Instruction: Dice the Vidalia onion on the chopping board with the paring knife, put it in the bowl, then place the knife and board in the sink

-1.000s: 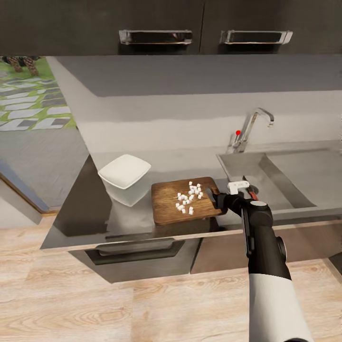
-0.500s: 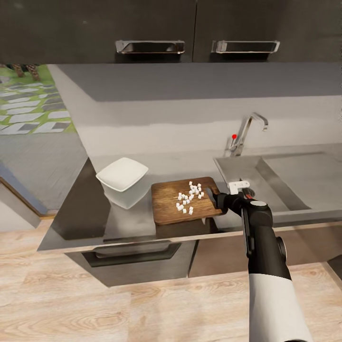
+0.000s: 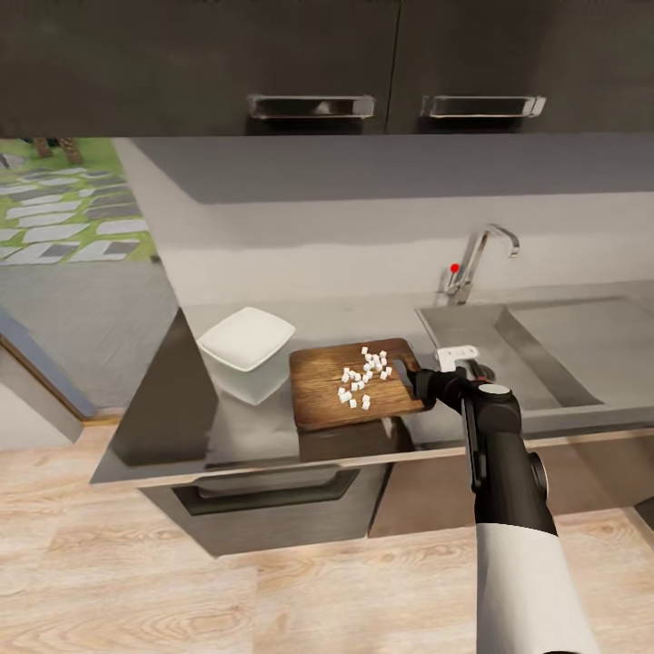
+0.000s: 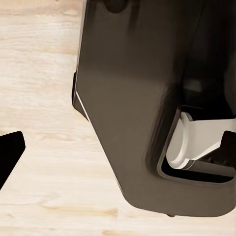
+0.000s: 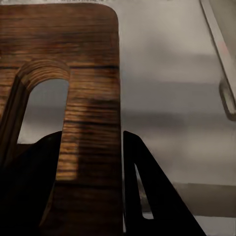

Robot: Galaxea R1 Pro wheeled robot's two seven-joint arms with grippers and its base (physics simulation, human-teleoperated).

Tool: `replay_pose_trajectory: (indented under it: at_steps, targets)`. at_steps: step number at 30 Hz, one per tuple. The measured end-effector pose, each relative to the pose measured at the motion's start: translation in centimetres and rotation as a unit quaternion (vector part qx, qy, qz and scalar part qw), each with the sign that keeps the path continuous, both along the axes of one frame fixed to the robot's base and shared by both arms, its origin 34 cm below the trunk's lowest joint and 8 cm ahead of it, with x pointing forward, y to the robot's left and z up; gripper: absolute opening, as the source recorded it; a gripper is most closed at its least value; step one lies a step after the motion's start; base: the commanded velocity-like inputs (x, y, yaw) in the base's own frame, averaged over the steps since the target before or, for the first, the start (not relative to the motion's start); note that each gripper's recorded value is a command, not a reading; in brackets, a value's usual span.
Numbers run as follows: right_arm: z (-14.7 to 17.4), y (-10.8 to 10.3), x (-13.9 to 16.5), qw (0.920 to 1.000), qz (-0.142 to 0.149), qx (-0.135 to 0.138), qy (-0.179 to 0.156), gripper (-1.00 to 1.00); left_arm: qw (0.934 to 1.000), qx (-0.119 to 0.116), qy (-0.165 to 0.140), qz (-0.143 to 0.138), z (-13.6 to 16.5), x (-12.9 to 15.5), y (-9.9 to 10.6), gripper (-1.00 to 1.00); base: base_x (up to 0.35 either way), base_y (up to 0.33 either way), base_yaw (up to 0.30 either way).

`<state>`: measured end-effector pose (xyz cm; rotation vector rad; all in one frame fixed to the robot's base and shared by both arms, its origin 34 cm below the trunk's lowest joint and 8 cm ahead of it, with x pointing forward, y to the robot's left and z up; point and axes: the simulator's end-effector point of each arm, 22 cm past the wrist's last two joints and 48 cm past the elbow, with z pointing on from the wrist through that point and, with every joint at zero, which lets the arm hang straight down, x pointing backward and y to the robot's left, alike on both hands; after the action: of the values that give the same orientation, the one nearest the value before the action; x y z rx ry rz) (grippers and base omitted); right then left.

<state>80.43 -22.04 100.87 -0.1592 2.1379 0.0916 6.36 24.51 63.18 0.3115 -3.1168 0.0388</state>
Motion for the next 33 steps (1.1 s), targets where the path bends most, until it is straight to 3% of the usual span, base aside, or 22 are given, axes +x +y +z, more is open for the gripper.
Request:
replay_pose_trajectory:
  at_steps: [33]
  targets:
    - [3.0, -0.4, -0.6, 0.9999, -0.011, 0.001, -0.009, -1.0, 0.9996, 0.0, -0.027, 0.0, -0.3, 1.9, 0.0, 1.0, 0.0, 0.049, 0.0]
